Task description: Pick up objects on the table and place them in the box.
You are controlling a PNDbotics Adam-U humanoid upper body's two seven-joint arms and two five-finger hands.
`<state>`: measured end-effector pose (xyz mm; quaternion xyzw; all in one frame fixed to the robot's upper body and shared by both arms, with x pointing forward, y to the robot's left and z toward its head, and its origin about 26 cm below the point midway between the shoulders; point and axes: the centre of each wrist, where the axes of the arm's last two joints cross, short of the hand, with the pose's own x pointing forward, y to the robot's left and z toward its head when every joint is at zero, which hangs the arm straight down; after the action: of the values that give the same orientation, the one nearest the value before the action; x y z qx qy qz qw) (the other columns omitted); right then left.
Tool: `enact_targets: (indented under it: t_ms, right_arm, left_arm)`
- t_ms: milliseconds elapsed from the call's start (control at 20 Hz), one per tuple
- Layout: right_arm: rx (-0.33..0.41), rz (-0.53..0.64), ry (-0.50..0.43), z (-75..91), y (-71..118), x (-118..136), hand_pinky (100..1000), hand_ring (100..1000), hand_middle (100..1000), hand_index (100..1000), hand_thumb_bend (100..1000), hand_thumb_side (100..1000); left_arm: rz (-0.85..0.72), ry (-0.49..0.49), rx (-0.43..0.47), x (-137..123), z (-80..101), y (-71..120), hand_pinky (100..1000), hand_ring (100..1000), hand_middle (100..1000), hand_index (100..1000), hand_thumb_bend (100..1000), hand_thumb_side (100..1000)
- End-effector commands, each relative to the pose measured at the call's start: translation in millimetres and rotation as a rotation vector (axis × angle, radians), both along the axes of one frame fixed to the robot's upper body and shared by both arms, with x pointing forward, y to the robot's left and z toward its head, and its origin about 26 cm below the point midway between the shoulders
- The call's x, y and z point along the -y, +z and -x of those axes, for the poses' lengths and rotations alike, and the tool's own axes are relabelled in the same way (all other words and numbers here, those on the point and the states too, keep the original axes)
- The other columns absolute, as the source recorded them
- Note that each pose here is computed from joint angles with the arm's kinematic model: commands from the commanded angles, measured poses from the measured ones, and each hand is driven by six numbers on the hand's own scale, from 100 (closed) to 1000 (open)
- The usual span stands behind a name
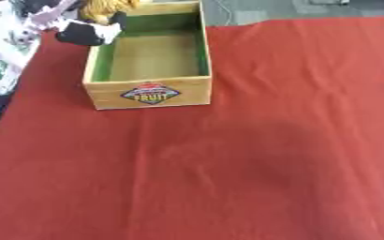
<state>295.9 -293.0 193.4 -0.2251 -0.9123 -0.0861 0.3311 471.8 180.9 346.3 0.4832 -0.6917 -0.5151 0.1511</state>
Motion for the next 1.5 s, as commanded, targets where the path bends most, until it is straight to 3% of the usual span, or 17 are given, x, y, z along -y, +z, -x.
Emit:
enact_targets:
  t_ms: [50,300,650,800,850,900,1050,1150,1250,1450,1500]
  right_arm:
    - [0.027,0.018,0.016,2.1,9.4,-0.7,823,490,496,708,100,697]
    - [0.029,0.013,0.02,1.6,10.0,-2.1,823,489,495,708,100,696]
    - [0.024,0.008,0.029,1.2,9.6,-4.1,823,489,495,707,100,697]
    - [0.024,0.005,0.032,1.0,9.7,-4.6,823,489,494,707,100,697]
    - [0.023,0.005,0.033,1.0,9.6,-4.7,823,489,494,707,100,697]
    - [0.023,0.006,0.034,1.0,9.5,-4.8,823,489,494,707,100,697]
    - [0.021,0.007,0.037,1.0,9.3,-5.1,823,489,494,707,100,698]
    - [0.018,0.008,0.039,1.0,9.1,-5.4,823,489,494,707,100,699]
    - [0.017,0.008,0.041,1.0,8.9,-5.6,823,489,494,707,100,700]
    - [0.013,0.007,0.043,1.2,8.3,-5.6,824,489,494,707,100,700]
    - [0.012,0.006,0.043,1.2,8.2,-5.6,824,489,494,707,100,699]
  left_arm:
    - [-0.015,0.067,0.047,-3.4,-6.4,10.0,439,422,323,329,100,427]
    - [-0.081,0.124,0.039,-3.3,-13.5,2.7,492,460,368,355,100,392]
    - [-0.194,0.251,0.101,-5.1,-18.9,-5.0,611,562,533,450,100,348]
    - [-0.219,0.282,0.097,-7.4,-20.9,-8.1,675,664,653,620,100,322]
    - [-0.225,0.29,0.093,-8.2,-21.5,-9.1,675,664,653,620,100,322]
    - [-0.228,0.298,0.09,-9.0,-22.0,-9.9,717,724,721,701,100,299]
    - [-0.235,0.326,0.083,-10.7,-23.0,-11.2,736,753,754,772,100,237]
    - [-0.228,0.342,0.063,-11.5,-23.9,-12.7,752,776,782,830,100,254]
    - [-0.222,0.355,0.046,-11.8,-24.0,-12.9,778,803,811,878,100,327]
    - [-0.22,0.387,0.052,-11.4,-22.6,-10.7,818,841,851,929,303,478]
    - [-0.22,0.392,0.057,-10.9,-22.1,-10.1,832,852,859,949,434,557]
